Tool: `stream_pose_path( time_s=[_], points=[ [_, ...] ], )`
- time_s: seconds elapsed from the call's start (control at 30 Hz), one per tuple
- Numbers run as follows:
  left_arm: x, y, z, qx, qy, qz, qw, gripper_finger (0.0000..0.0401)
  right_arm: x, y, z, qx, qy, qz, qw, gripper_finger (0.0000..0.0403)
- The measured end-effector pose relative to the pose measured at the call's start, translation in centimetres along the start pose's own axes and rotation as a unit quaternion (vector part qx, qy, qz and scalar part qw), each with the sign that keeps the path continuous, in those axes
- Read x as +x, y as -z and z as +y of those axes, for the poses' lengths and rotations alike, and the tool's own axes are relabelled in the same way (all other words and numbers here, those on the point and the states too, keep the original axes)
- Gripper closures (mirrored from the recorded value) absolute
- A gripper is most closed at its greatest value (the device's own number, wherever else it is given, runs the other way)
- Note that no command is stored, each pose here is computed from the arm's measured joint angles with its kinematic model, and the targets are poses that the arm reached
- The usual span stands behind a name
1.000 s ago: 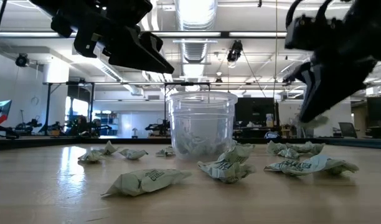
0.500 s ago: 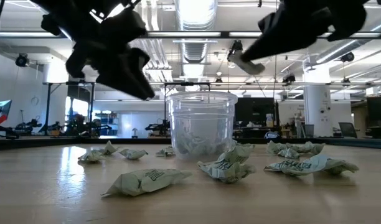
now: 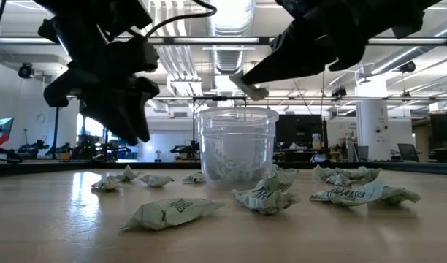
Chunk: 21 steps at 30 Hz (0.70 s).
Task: Pick and place Stevia / Truvia into bins
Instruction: Put the green stevia packet into the transparent container
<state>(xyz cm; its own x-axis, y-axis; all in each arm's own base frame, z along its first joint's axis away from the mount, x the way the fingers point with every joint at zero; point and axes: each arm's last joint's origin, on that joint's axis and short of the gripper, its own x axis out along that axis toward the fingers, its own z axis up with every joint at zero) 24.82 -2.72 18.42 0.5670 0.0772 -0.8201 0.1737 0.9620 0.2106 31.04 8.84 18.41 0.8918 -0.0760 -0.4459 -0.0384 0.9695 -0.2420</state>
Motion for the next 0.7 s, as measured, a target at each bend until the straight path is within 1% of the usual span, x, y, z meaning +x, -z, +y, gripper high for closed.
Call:
stream_pose_path(
  time_s=[0.13, 0.23, 0.33, 0.53, 0.7],
  points=[
    [0.1, 0.6, -0.1, -0.009, 0.007, 0.020, 1.000, 0.0273, 0.2, 0.1, -0.3, 0.007, 0.004, 0.001, 1.000, 0.0392],
    [0.2, 0.7, -0.3, -0.010, 0.022, 0.022, 0.999, 0.0273, 0.2, 0.1, -0.3, 0.007, 0.004, 0.001, 1.000, 0.0381],
    [0.7, 0.9, -0.5, -0.010, 0.040, 0.030, 0.999, 0.0273, 0.1, 0.0, -0.3, 0.009, 0.000, 0.000, 1.000, 0.0360],
    [2.2, 1.4, -0.8, -0.006, 0.051, 0.063, 0.997, 0.0273, 0.1, -0.1, -0.4, 0.012, 0.001, -0.002, 1.000, 0.0310],
    [3.0, 1.7, -1.0, -0.003, 0.049, 0.082, 0.995, 0.0274, -0.1, -0.2, -0.4, 0.011, 0.000, -0.003, 1.000, 0.0288]
  ],
)
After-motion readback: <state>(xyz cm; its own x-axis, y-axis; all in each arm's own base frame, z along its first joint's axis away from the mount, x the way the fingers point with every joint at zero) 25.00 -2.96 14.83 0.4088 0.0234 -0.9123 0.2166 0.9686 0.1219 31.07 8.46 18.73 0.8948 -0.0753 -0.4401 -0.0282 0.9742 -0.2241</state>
